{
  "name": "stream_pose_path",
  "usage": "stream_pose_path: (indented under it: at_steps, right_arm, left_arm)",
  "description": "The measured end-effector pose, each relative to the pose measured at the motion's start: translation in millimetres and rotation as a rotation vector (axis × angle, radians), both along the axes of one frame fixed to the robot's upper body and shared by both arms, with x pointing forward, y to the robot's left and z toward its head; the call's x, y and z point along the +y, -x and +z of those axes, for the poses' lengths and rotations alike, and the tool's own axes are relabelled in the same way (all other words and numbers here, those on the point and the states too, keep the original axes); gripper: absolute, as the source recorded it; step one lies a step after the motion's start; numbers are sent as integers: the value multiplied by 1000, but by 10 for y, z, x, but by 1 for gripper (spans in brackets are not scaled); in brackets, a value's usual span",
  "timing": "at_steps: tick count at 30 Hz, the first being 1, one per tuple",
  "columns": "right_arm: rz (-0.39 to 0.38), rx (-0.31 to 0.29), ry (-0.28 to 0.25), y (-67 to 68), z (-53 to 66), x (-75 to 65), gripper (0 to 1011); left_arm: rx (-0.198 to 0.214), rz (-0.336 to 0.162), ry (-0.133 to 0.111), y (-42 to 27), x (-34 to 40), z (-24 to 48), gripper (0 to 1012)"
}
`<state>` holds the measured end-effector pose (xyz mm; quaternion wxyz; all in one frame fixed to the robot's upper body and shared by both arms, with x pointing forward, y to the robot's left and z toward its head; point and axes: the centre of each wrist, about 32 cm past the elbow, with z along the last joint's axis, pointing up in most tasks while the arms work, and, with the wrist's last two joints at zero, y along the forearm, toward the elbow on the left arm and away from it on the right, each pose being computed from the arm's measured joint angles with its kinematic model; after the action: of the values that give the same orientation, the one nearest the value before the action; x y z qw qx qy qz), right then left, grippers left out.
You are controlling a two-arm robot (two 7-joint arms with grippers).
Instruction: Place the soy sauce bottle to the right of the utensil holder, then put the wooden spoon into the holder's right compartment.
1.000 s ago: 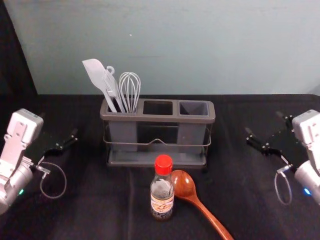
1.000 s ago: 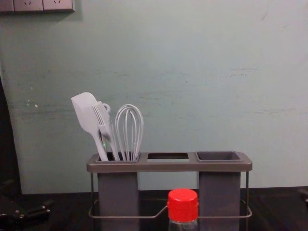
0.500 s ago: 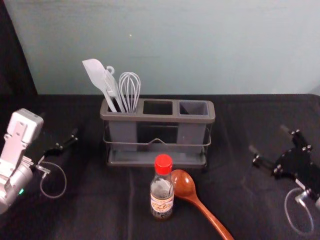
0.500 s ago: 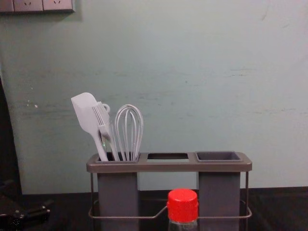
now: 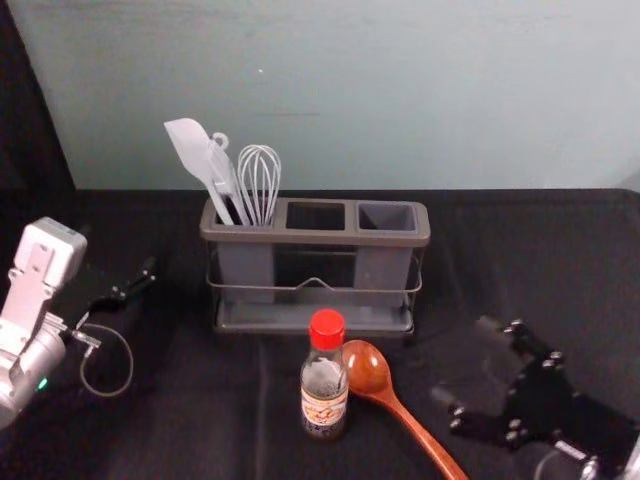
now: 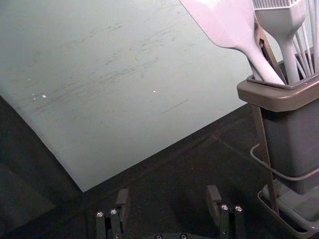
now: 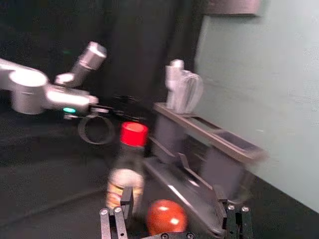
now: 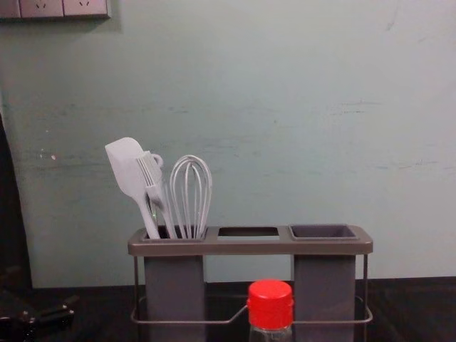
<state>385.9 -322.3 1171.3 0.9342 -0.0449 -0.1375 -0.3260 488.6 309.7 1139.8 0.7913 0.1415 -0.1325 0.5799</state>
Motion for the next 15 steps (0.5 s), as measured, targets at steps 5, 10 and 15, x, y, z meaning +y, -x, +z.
stream_pose_path:
  at_steps: [5, 10, 15]
  right_arm:
    - [77, 28, -9, -53, 31, 121, 1002]
    - [134, 51, -15, -152, 87, 277, 1002]
    - [161, 68, -19, -244, 116, 389, 1003]
  left_arm:
    - [0, 0, 0, 0, 0, 0, 1011]
    - [0, 0, 0, 0, 0, 0, 1011]
    - [0, 0, 0, 0, 0, 0, 1012]
